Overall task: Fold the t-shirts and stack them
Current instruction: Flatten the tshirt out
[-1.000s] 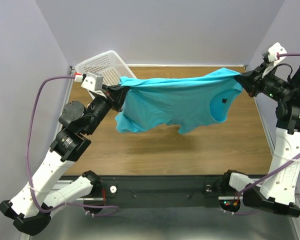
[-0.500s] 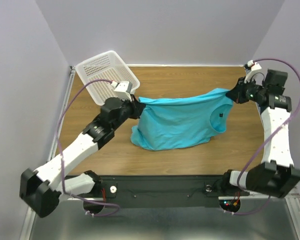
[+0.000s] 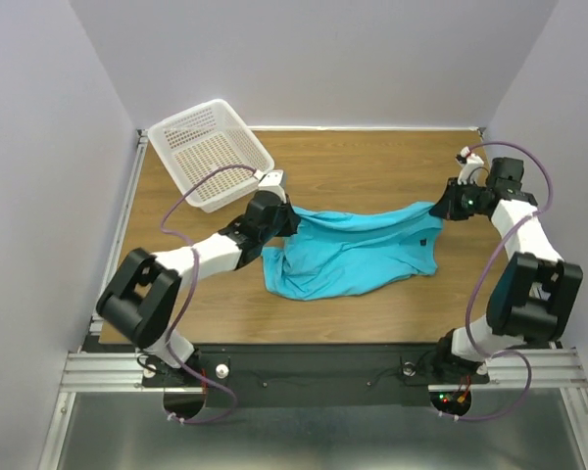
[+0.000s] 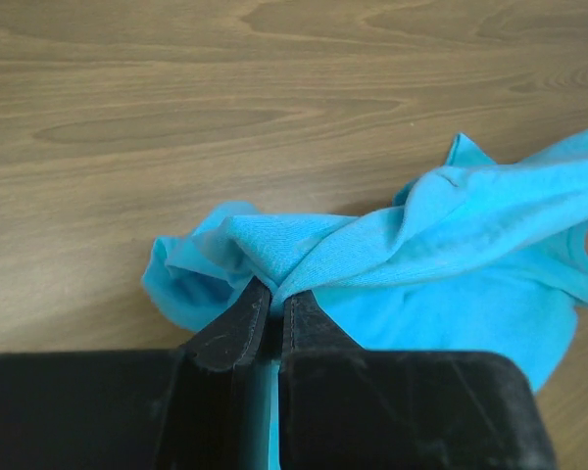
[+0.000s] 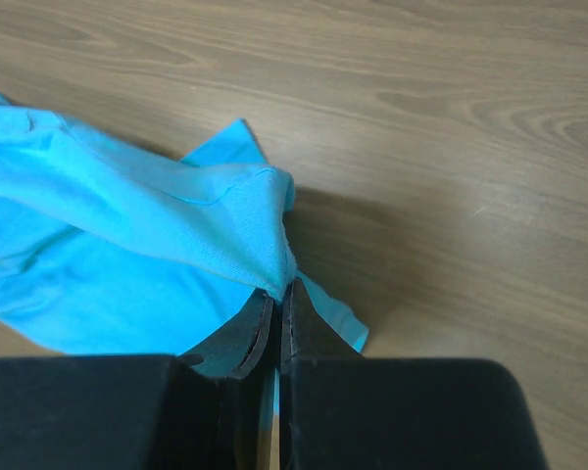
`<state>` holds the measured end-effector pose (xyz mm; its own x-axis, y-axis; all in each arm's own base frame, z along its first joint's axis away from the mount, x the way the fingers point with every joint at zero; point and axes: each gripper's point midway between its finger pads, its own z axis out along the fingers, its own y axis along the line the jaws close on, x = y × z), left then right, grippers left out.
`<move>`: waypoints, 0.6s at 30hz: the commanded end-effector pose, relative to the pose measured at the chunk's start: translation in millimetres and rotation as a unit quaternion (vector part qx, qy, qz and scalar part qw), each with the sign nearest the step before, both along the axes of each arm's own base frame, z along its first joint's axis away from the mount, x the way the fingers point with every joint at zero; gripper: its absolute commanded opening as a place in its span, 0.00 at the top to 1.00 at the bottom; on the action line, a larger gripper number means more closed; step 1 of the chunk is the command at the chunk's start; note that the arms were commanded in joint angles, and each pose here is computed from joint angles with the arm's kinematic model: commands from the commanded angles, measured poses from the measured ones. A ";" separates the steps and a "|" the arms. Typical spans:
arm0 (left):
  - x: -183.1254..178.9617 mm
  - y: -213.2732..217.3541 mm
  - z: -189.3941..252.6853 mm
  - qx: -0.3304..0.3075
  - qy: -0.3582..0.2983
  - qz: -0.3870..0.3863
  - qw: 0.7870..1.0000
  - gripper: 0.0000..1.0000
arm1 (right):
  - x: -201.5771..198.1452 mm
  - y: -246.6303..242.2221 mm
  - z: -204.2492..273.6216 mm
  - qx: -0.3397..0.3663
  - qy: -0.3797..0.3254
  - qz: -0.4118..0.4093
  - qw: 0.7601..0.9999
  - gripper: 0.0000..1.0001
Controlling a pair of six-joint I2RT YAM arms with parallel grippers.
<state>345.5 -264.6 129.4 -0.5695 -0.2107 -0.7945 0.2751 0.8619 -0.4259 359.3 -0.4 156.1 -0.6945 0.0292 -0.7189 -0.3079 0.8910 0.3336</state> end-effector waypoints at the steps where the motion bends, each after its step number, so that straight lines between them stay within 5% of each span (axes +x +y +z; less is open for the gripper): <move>1: 40.7 -23.0 32.8 -0.023 -0.059 0.016 0.998 1.00 | 46.4 -22.0 -12.4 -0.019 -0.025 -0.025 0.999 0.99; 12: 127.9 -47.1 22.1 0.058 -0.092 0.072 0.991 1.00 | 146.9 -60.8 -46.5 -0.015 -0.017 -0.116 0.993 0.95; 16: 156.4 -47.4 27.3 0.078 -0.098 0.091 0.988 0.99 | 175.8 -71.5 -42.7 -0.010 -0.031 -0.141 0.990 0.77; 18: 162.1 -47.5 18.7 0.092 -0.086 0.090 0.988 0.79 | 177.3 -72.0 -44.6 -0.010 -0.029 -0.141 0.990 0.64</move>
